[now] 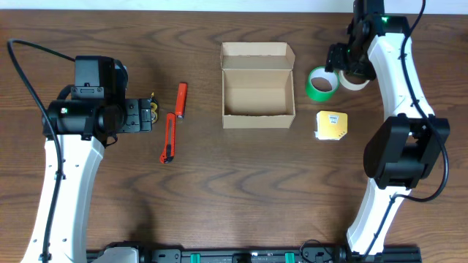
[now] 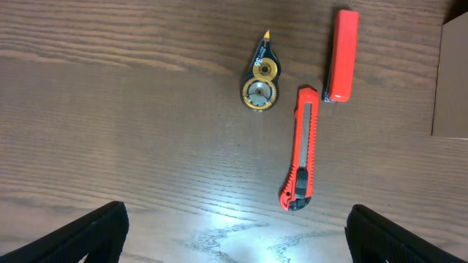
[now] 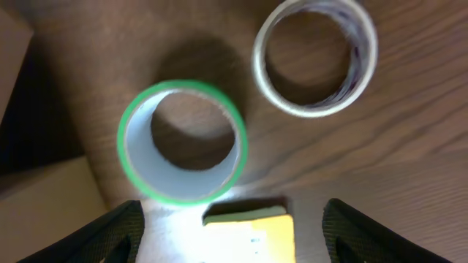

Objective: Pack container
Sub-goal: 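Reach the right gripper to the green tape roll and grasp it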

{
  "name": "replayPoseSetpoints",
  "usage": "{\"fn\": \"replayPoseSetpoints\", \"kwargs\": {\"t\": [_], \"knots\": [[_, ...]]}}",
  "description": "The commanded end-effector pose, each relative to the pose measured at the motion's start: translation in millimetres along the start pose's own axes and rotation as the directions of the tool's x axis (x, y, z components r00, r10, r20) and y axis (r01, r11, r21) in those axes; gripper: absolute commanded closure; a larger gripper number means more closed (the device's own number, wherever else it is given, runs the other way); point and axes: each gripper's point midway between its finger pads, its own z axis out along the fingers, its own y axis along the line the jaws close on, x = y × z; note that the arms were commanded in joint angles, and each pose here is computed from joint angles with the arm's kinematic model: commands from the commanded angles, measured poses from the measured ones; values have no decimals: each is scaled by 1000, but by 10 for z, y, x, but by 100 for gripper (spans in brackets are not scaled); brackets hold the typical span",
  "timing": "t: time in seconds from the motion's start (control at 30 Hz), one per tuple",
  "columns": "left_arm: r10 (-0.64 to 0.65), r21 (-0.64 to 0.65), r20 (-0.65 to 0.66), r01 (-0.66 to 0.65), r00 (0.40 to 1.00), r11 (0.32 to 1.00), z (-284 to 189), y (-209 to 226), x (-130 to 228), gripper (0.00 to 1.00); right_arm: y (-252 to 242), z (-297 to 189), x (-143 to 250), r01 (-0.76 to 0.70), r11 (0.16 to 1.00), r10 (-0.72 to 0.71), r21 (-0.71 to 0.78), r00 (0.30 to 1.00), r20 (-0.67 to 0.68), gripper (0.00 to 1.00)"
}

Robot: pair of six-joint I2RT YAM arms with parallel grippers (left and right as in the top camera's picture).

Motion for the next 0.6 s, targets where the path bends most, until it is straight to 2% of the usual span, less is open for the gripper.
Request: {"fn": "replayPoseSetpoints", "kwargs": {"t": [0.0, 0.4, 0.5, 0.57], "knots": [[2, -19, 17, -2, 1000, 1000, -45, 45, -59, 5, -82, 155, -65, -33, 998, 32, 62, 999, 7, 18], [2, -19, 16, -2, 1000, 1000, -45, 45, -58, 5, -79, 943, 196, -30, 993, 46, 111, 989, -142, 20], [2, -19, 17, -2, 1000, 1000, -45, 45, -59, 5, -74, 1085, 281, -23, 993, 44, 115, 983, -180, 31], [2, -19, 16, -2, 1000, 1000, -45, 45, -58, 5, -58, 1131, 312, -23, 994, 44, 106, 980, -194, 49]]}}
